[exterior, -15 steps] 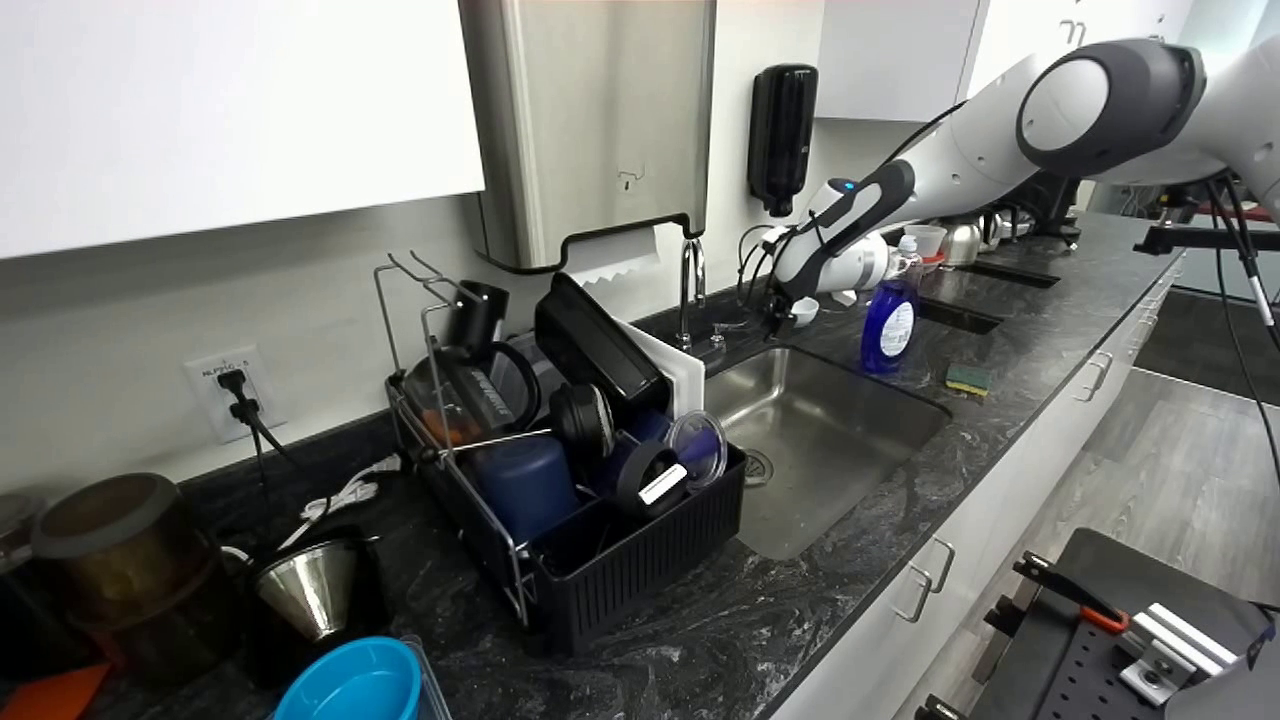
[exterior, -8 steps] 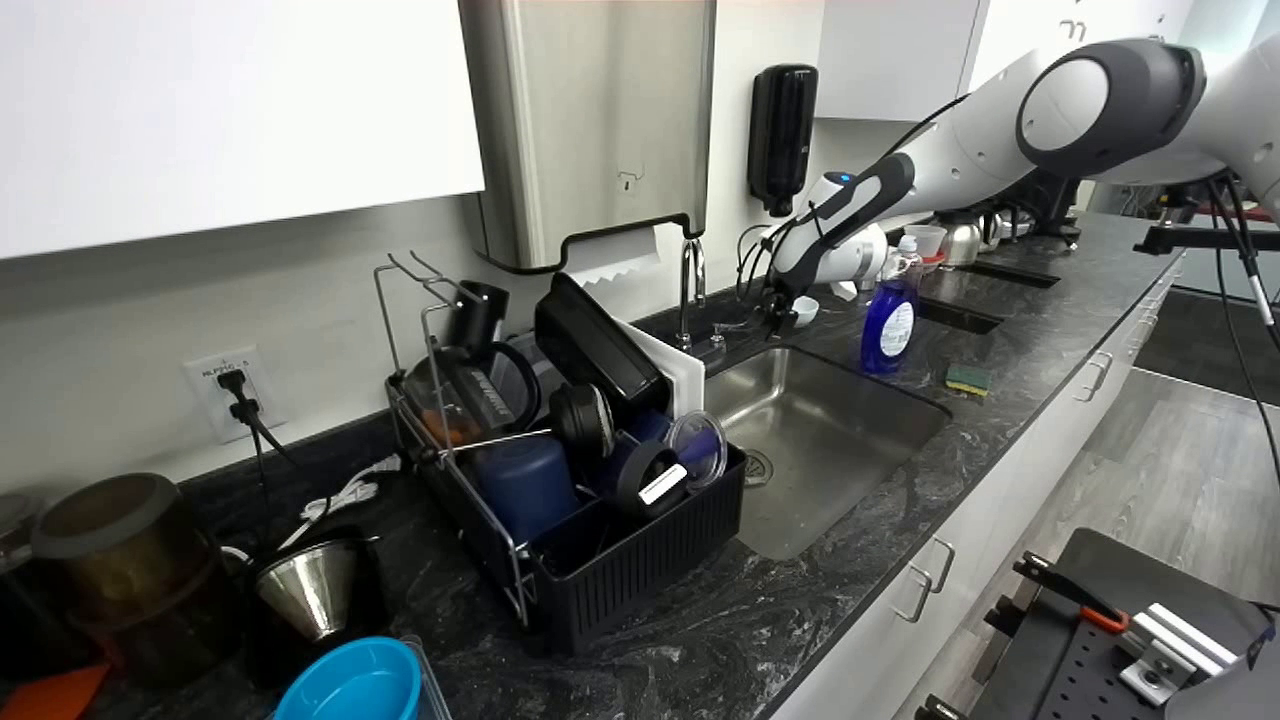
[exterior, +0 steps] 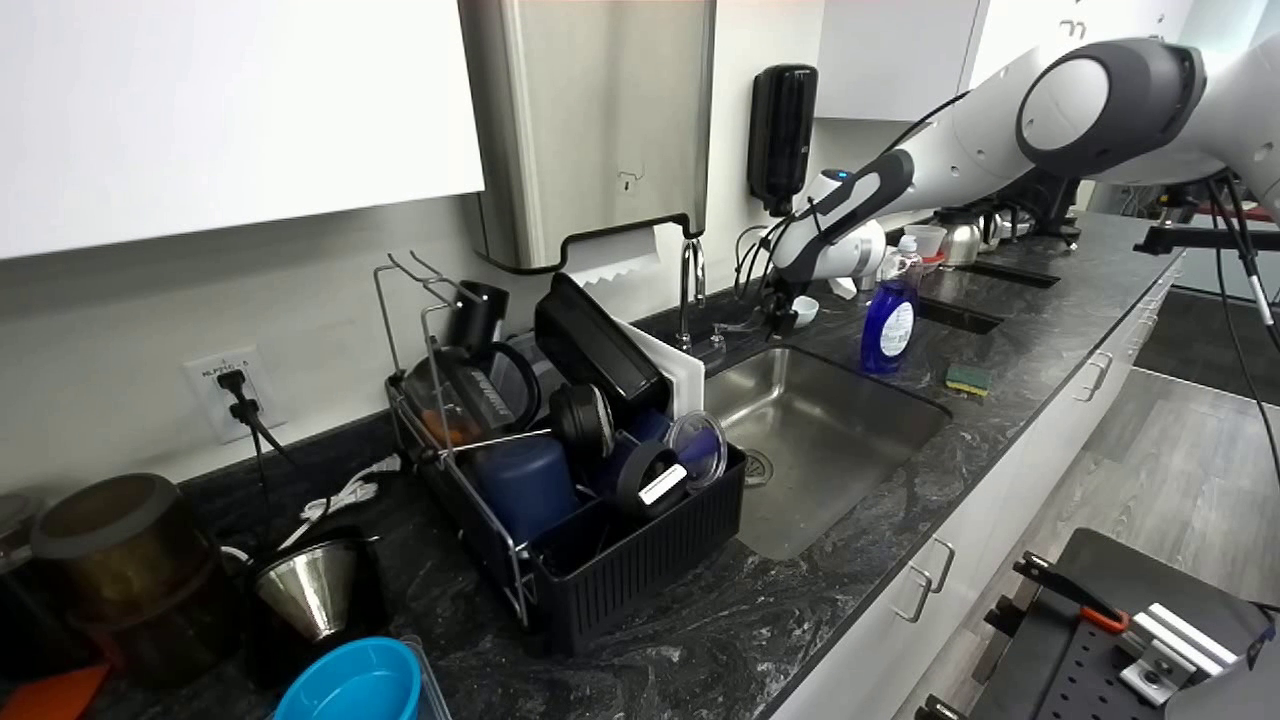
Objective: Put the butter knife in the sink then open and close the tap
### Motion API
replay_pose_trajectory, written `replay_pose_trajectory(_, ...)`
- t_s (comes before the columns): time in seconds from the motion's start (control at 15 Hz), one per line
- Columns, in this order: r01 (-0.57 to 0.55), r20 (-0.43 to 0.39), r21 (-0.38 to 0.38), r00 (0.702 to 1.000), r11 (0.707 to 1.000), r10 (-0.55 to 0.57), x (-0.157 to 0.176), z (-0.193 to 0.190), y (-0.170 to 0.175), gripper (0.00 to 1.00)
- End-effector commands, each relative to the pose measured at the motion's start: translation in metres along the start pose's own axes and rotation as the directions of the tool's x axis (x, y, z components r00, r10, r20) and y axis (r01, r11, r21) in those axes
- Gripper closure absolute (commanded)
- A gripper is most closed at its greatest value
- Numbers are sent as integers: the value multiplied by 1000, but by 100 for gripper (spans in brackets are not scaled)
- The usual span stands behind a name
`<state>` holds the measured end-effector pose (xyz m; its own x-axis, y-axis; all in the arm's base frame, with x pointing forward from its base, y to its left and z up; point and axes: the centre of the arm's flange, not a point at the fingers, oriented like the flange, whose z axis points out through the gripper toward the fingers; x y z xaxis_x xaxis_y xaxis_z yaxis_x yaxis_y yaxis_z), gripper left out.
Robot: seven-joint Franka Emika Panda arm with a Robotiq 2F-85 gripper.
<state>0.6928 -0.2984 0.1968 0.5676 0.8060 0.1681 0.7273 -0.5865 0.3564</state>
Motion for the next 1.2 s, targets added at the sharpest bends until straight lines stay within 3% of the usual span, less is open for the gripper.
replay_pose_trajectory(0.0,24,-9,56,1000,998,-23,4,4,-5,0)
replay_pose_trajectory(1.13,20,-22,110,1000,994,-18,5,0,-9,0)
